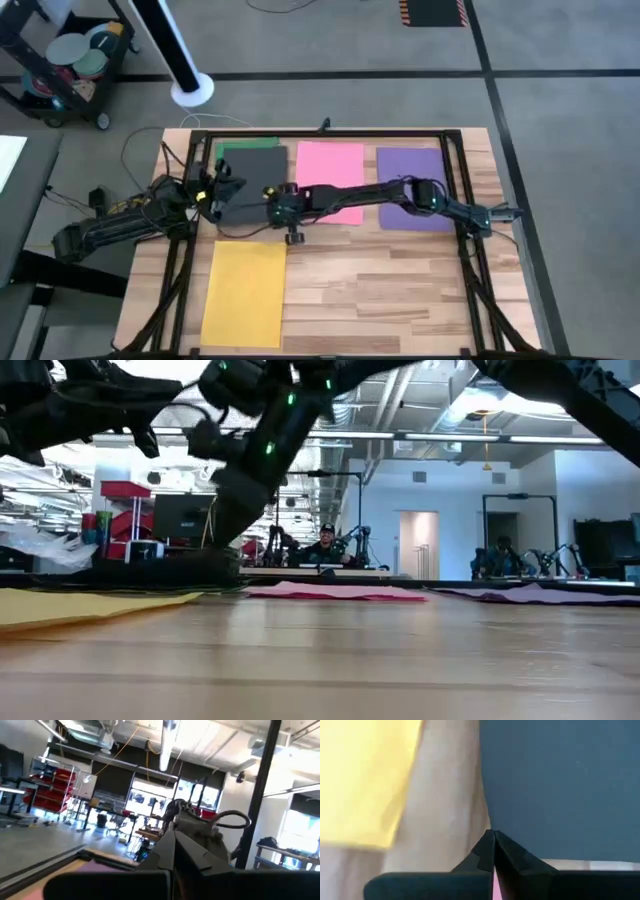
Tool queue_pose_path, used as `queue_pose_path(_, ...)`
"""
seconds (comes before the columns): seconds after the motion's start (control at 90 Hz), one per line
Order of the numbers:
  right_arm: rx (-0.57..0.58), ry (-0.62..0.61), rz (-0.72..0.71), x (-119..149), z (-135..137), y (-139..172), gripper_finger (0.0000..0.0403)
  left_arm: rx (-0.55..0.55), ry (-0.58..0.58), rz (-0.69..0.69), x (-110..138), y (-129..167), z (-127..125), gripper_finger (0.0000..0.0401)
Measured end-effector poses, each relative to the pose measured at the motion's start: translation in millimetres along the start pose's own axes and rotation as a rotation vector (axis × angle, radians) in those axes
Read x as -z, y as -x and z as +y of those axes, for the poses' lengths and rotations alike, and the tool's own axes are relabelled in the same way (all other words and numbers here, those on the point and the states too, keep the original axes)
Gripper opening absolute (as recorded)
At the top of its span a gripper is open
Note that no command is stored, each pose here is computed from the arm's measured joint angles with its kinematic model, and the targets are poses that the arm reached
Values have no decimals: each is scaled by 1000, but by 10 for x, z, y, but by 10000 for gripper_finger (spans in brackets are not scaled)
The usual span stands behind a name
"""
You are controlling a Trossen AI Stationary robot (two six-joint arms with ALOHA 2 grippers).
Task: Organize paper
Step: Put the black paper to the bottom right of the table
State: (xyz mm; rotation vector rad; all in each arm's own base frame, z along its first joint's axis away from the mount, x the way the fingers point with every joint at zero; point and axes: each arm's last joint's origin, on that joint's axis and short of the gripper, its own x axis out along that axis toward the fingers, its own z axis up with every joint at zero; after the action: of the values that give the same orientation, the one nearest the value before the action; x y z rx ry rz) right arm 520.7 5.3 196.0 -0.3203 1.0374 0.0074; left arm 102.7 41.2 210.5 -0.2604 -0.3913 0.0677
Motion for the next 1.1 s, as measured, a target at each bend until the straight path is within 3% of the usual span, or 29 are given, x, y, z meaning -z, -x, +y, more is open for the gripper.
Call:
queue_pose_path(0.189, -60, 81, 101, -90, 284, 385, 0, 8, 1, -17, -23, 13, -15, 0)
queue_pose_path(0.389, -99, 58, 151, -96, 548, 1007, 0, 14, 5, -30, -44, 31, -30, 0)
queue_pose_path(0.711, -123, -139, 241, 69, 1001, 1952, 0, 11, 21, -25, -41, 38, -31, 0)
queue_pose_path(0.867, -117, -230, 304, 169, 1286, 2164, 0, 9, 23, -21, -37, 37, -29, 0)
queue_pose_path(1.1, -219, -319, 356, 355, 1706, 2448, 0, 7, 23, -22, -37, 38, -29, 0)
